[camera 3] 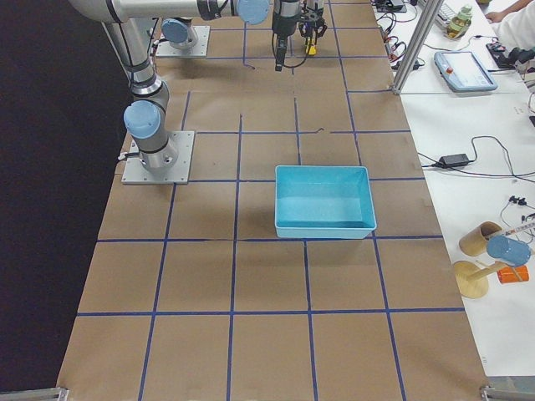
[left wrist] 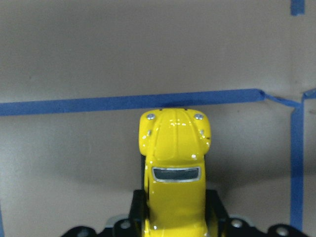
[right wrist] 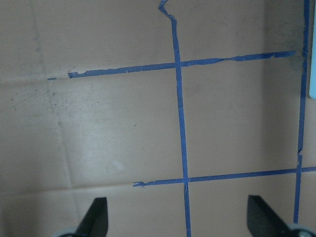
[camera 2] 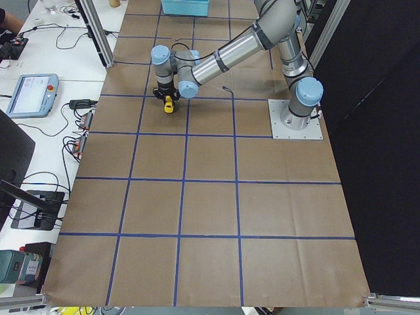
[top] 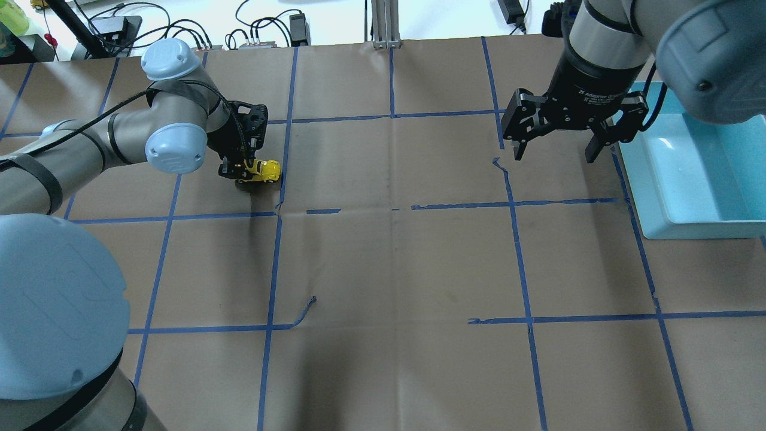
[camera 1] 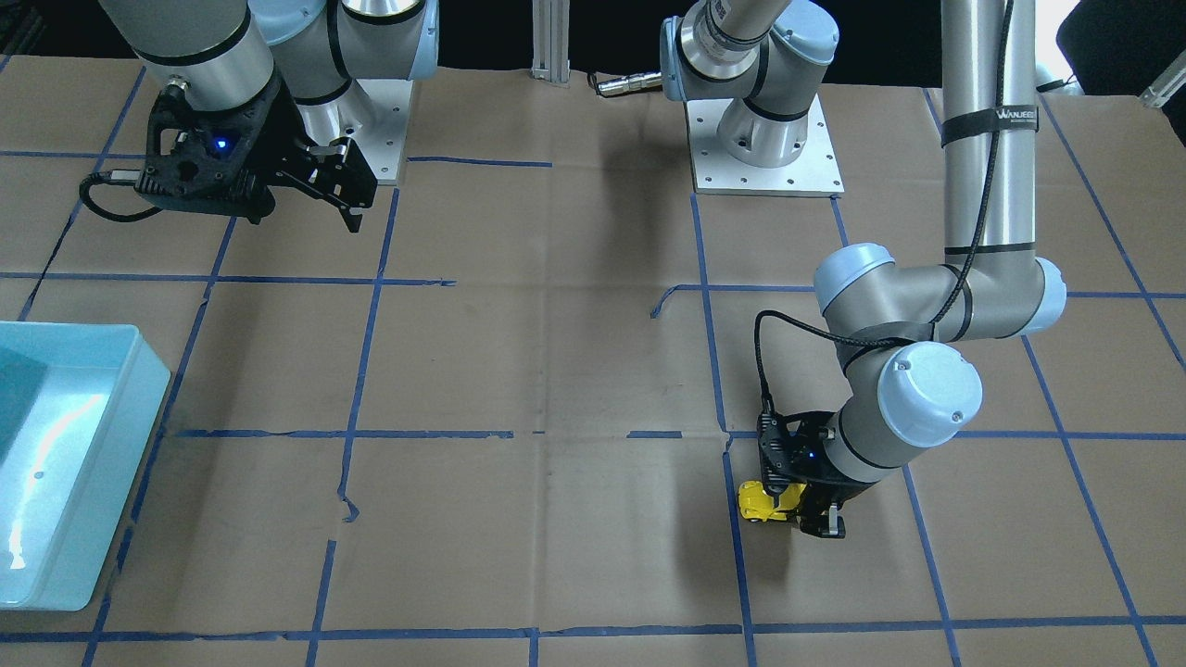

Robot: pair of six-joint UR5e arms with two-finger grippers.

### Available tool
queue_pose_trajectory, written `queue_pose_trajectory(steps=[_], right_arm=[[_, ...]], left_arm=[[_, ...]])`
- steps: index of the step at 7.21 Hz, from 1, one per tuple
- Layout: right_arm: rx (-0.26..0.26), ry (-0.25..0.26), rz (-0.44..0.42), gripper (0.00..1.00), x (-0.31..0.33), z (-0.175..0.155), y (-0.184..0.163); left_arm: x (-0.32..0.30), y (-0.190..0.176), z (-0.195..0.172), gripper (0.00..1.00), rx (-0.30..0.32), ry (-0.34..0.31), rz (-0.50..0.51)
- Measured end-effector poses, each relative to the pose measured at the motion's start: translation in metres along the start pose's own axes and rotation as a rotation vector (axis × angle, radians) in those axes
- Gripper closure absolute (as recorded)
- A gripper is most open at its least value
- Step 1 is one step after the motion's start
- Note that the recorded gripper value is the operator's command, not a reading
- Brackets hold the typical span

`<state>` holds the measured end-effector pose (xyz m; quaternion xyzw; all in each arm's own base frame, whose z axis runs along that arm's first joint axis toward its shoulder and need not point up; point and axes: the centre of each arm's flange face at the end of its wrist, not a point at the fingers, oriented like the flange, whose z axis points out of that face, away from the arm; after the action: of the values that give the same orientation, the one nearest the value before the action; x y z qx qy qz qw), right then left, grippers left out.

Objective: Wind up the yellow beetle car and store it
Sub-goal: 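Hold the car with the left gripper and drag it backward along the table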

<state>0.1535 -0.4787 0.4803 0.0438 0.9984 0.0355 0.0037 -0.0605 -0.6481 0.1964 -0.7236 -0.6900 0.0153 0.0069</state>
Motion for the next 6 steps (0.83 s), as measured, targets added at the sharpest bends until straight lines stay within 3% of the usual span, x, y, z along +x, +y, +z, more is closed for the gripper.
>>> queue_pose_trajectory(steps=[6], right_arm=[[0.003, -0.001, -0.003, 0.0, 0.0006, 0.0001, -0.0012]], left_arm=[[-0.0024, 0.0077, 0.0036, 0.99, 0.004, 0.003, -0.012]])
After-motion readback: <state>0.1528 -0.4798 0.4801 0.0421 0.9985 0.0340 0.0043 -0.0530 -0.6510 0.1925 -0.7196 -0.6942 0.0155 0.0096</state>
